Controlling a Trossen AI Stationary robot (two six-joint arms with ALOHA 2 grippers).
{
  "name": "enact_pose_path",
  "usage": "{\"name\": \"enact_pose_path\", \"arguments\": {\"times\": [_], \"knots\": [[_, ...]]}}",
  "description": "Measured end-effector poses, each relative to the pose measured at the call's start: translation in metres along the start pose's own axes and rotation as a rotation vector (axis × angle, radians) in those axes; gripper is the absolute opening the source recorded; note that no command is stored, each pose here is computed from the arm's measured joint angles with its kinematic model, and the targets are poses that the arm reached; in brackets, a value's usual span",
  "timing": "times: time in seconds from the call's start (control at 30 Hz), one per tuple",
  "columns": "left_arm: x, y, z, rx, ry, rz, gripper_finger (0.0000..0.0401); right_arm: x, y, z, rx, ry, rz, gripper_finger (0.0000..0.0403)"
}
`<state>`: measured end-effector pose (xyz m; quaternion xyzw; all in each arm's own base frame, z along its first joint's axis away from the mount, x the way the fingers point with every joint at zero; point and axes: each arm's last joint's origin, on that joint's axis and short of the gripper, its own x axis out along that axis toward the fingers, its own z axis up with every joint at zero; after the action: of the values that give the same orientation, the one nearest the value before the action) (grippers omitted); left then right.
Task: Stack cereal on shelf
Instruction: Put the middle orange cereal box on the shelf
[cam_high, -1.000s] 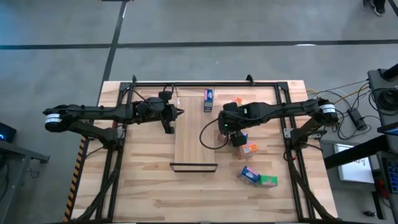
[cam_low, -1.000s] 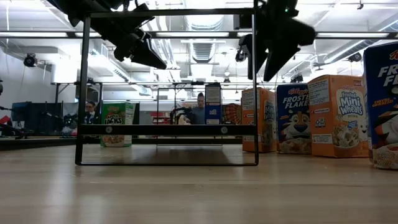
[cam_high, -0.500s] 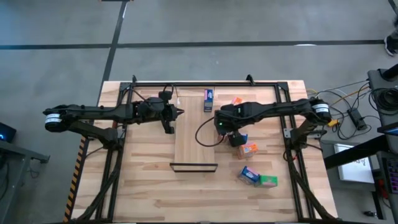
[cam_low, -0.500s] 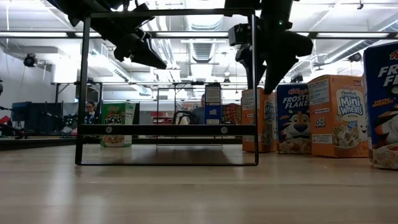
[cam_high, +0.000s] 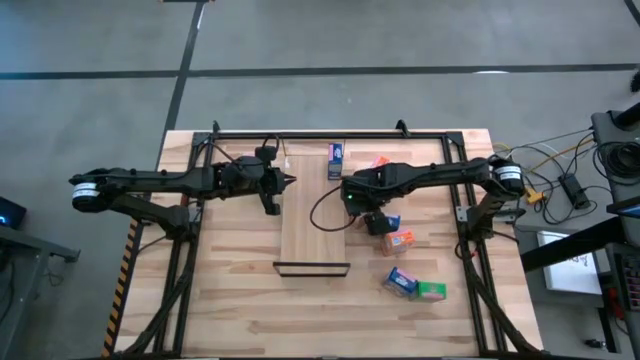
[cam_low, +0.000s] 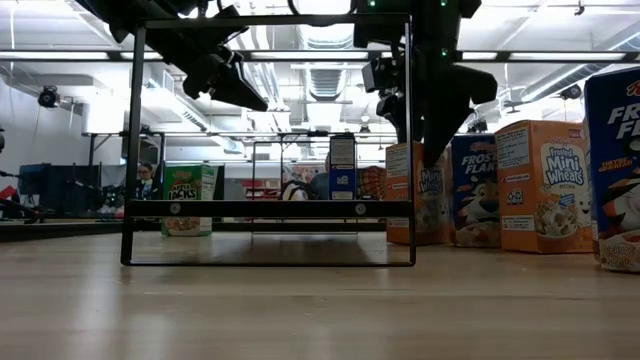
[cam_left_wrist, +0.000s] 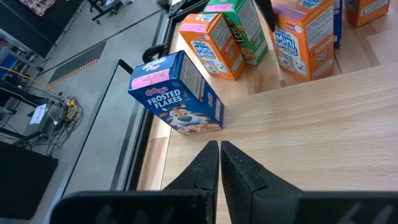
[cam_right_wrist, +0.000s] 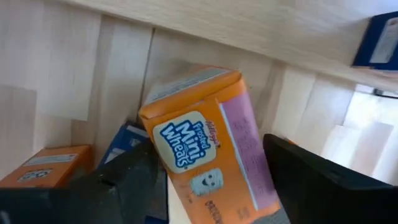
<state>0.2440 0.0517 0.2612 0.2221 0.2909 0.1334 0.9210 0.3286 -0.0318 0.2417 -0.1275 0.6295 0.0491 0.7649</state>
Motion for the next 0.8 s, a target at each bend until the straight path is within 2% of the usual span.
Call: {"name": "enact_pose_path", "arguments": {"times": [0.3,0.53,0.7,0.8], "knots": [[0.000,0.000,0.000,0.000,0.000,0.000,0.0000,-0.005,0.001,-0.001,0.027,-0.015,0.019,0.0201],[0.000,0.000,0.000,-0.001,-0.005,0.002,0.0000,-0.016,-0.001,0.003,0.082,-0.036,0.016,0.0173],[0.000,0.001,0.001,-0.002,-0.008,0.004,0.0000,-0.040,-0.006,0.011,0.224,-0.068,0.007,0.0169],[-0.002,0.001,0.001,-0.004,-0.014,0.007,0.0000,-0.053,-0.009,0.017,0.394,-0.117,-0.002,0.0169]]}}
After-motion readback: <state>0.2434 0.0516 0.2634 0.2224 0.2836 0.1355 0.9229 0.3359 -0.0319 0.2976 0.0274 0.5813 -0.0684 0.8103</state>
